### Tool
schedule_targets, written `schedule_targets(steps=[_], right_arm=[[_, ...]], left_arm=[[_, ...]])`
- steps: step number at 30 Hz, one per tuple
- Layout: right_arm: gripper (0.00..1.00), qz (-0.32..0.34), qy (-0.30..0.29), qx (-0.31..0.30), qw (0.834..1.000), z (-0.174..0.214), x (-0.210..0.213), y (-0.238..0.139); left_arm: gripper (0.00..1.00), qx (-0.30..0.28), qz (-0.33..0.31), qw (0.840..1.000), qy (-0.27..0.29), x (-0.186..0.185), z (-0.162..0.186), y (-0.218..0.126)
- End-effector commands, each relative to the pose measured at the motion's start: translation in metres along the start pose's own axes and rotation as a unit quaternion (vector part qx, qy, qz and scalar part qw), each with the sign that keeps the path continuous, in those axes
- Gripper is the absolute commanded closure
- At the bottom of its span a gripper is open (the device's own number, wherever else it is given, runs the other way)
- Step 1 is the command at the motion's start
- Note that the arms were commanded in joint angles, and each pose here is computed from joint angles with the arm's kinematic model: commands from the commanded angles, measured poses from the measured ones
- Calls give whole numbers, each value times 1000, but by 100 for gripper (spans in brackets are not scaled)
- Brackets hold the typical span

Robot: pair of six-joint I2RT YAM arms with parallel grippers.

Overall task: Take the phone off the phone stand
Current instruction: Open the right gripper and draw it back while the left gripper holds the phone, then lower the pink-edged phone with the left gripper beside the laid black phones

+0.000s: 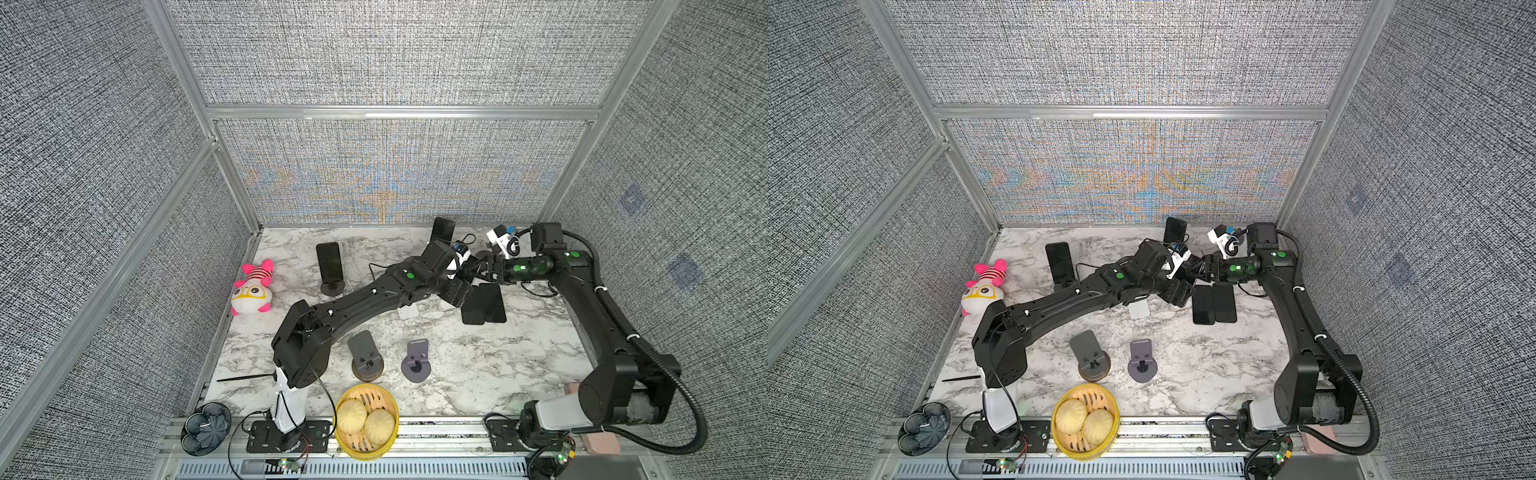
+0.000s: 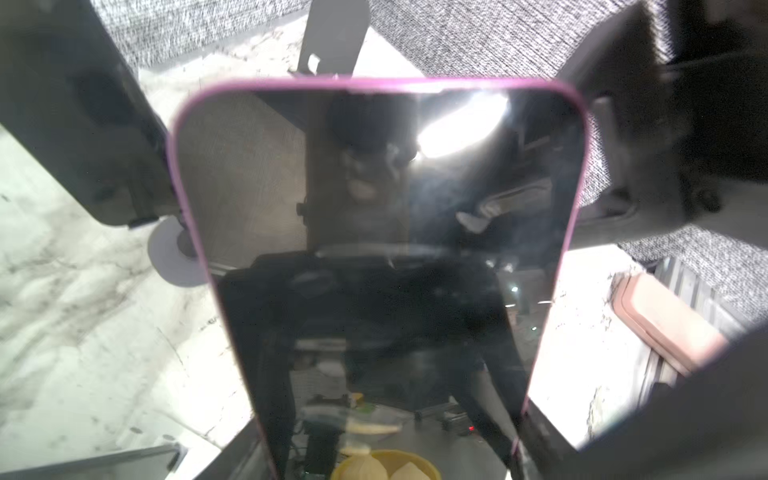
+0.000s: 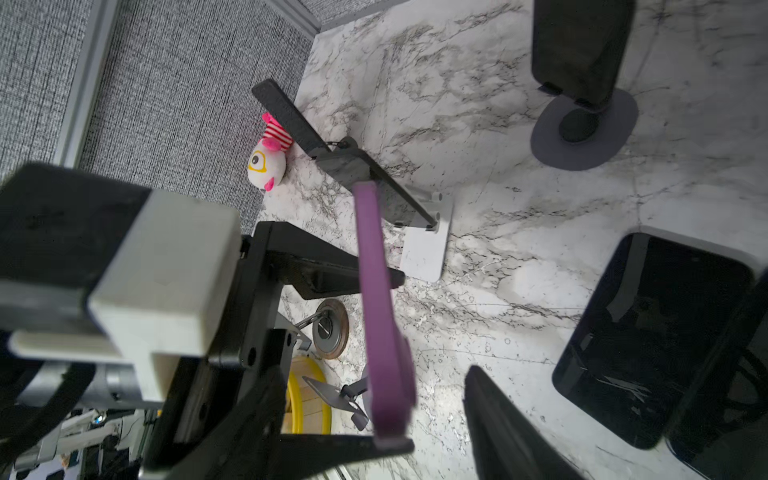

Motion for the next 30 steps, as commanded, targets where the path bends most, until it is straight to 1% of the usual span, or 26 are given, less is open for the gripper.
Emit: schedule_targets(steps=[1, 2, 3, 5, 8, 13, 14, 16, 20, 25, 30], right_arm=[[22, 97, 44, -54, 993, -7, -33, -18], [22, 122, 52, -77, 988, -8, -42, -25], [22, 130, 59, -99, 985, -9, -47, -31], [22, 121, 70, -149, 979, -10, -51, -41], [22, 120, 73, -198, 970, -10, -57, -47], [22, 140, 80, -229, 960, -8, -67, -56], [22, 145, 92, -223, 960, -1, -77, -51], [22, 146, 100, -225, 958, 0, -80, -53], [22, 152, 112, -234, 954, 3, -88, -57], [22, 157, 122, -245, 949, 7, -96, -62], [22, 163, 121, -245, 948, 9, -99, -64]], left_arm=[[100, 5, -63, 996, -57, 14, -4, 1], [100, 33, -106, 991, -79, 24, 6, 6], [100, 53, -129, 986, -88, 28, 11, 8], [100, 87, -172, 975, -109, 32, 15, 11], [100, 117, -193, 964, -139, 29, 19, 21], [100, 148, -240, 941, -186, 23, 32, 32], [100, 152, -244, 938, -192, 21, 35, 36], [100, 155, -247, 934, -207, 20, 41, 45], [100, 160, -246, 931, -219, 21, 48, 60], [100, 163, -240, 934, -208, 22, 53, 76], [100, 160, -230, 937, -207, 21, 58, 92]])
Point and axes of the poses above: each gripper's point midway between its finger pads, its own y axis out along the fingers, its own x axis along the line the jaws close on, z = x × y, the point moved 3 cm from there along -y, back along the fingers, and after that the axes turned 13 degrees about y, right-handed, at the moved point
